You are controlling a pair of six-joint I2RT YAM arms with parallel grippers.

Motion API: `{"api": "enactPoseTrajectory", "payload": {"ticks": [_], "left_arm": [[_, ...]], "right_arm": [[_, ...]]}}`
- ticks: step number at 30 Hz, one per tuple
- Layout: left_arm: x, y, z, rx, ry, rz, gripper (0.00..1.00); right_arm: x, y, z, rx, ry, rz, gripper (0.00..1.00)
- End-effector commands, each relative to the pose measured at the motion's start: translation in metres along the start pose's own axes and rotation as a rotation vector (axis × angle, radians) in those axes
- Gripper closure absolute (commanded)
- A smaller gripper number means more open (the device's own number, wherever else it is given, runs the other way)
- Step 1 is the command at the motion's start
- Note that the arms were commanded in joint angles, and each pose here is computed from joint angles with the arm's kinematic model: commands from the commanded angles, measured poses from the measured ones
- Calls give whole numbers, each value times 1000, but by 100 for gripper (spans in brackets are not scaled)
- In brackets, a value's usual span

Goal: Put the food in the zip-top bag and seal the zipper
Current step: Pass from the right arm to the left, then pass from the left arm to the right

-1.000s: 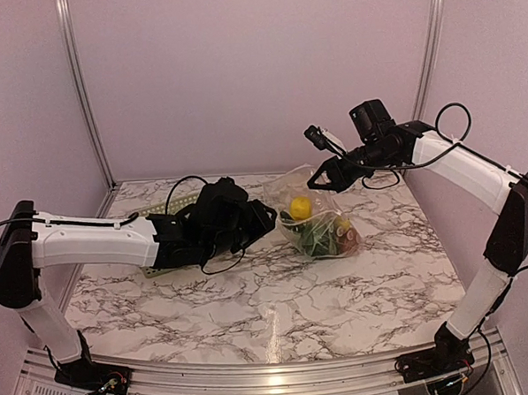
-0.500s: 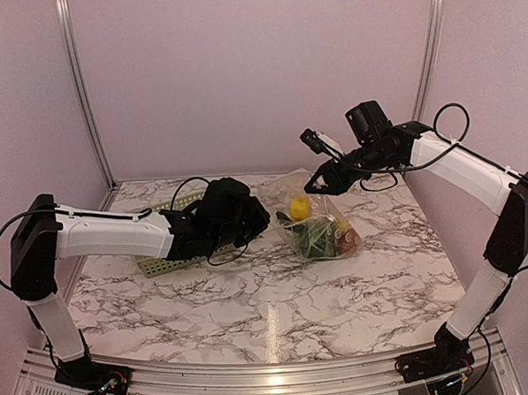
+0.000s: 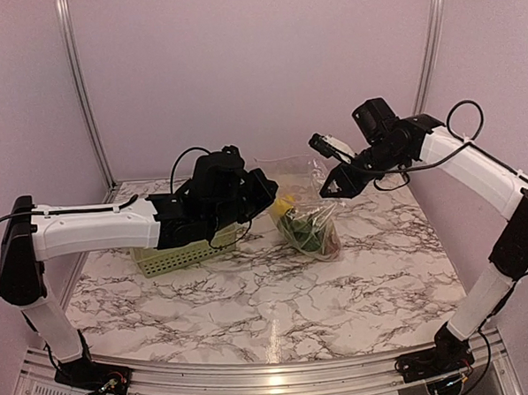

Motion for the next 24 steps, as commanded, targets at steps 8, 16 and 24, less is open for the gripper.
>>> {"api": "enactPoseTrajectory", "payload": {"ticks": [8, 16, 24], "left_arm": [[-23, -3, 10, -7, -63, -35, 100], [-23, 1, 11, -11, -87, -40, 100], [-25, 0, 10, -5, -95, -58, 100]], "right_arm": [[-15, 69, 35, -177, 26, -108, 100], [-8, 61, 40, -192, 4, 27, 73], [-6, 56, 42, -198, -8, 84, 67]]}}
Point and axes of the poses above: each gripper's point midway between its finger pads, its own y axis back along the fingers, its own x axis along the line the jaws close on, z = x × y, the point moved 6 cm from there along y, back along the fingers, and after that the axes turned 3 degrees about y, right-handed, at the moved point
